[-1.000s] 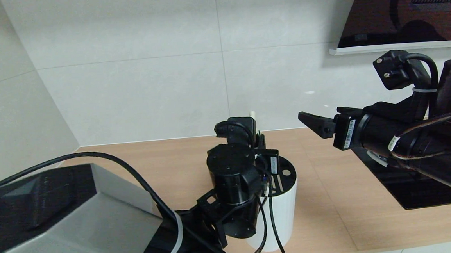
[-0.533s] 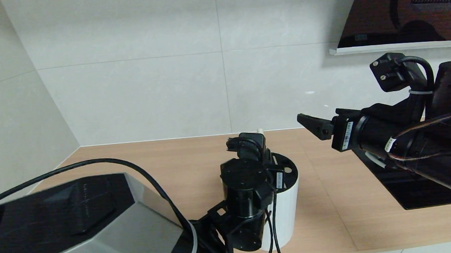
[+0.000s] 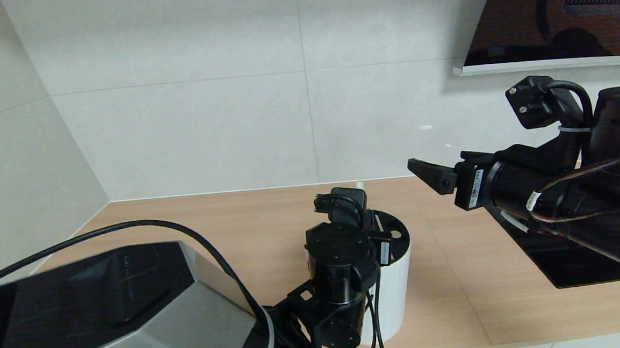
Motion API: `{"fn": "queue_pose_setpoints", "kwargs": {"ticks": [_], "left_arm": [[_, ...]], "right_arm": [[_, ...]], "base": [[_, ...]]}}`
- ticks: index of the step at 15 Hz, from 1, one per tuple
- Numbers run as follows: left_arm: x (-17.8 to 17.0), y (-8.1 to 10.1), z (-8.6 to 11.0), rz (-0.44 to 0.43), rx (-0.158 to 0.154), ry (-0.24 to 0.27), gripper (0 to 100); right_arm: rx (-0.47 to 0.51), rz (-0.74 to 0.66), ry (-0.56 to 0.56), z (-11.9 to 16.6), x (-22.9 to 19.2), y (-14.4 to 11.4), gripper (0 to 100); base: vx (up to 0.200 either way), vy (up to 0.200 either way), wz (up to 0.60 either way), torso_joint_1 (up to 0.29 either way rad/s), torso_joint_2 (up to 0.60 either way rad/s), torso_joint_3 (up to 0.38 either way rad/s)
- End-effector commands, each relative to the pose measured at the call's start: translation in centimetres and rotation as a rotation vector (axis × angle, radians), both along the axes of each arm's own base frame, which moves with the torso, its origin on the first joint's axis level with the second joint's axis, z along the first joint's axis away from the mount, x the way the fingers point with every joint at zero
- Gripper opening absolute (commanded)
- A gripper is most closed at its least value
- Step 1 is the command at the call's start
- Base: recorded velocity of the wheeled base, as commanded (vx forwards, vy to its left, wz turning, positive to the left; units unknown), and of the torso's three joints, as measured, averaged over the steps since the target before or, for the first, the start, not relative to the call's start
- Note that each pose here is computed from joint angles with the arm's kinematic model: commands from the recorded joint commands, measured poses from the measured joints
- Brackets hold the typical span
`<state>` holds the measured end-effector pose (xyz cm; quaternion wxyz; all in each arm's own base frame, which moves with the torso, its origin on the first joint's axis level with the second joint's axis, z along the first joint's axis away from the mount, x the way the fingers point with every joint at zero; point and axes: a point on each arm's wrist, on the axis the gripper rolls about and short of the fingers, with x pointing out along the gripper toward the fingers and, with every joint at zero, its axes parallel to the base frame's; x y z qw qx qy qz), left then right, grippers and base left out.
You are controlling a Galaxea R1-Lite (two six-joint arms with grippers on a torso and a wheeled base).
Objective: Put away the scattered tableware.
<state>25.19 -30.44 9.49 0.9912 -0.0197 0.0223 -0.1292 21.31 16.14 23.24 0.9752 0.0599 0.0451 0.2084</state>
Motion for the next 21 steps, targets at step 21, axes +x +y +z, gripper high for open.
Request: {"fn": "queue_pose_setpoints", "kwargs": {"ticks": [21], "left_arm": [[-18.2,25.8,15.2,-0.245,-0.186,-0.239,100]], "right_arm": [[0.048,-0.049,-0.069,0.4,-6.7,-5.9,100]], "base": [[0.000,0.000,0.00,0.000,0.00,0.000]]}}
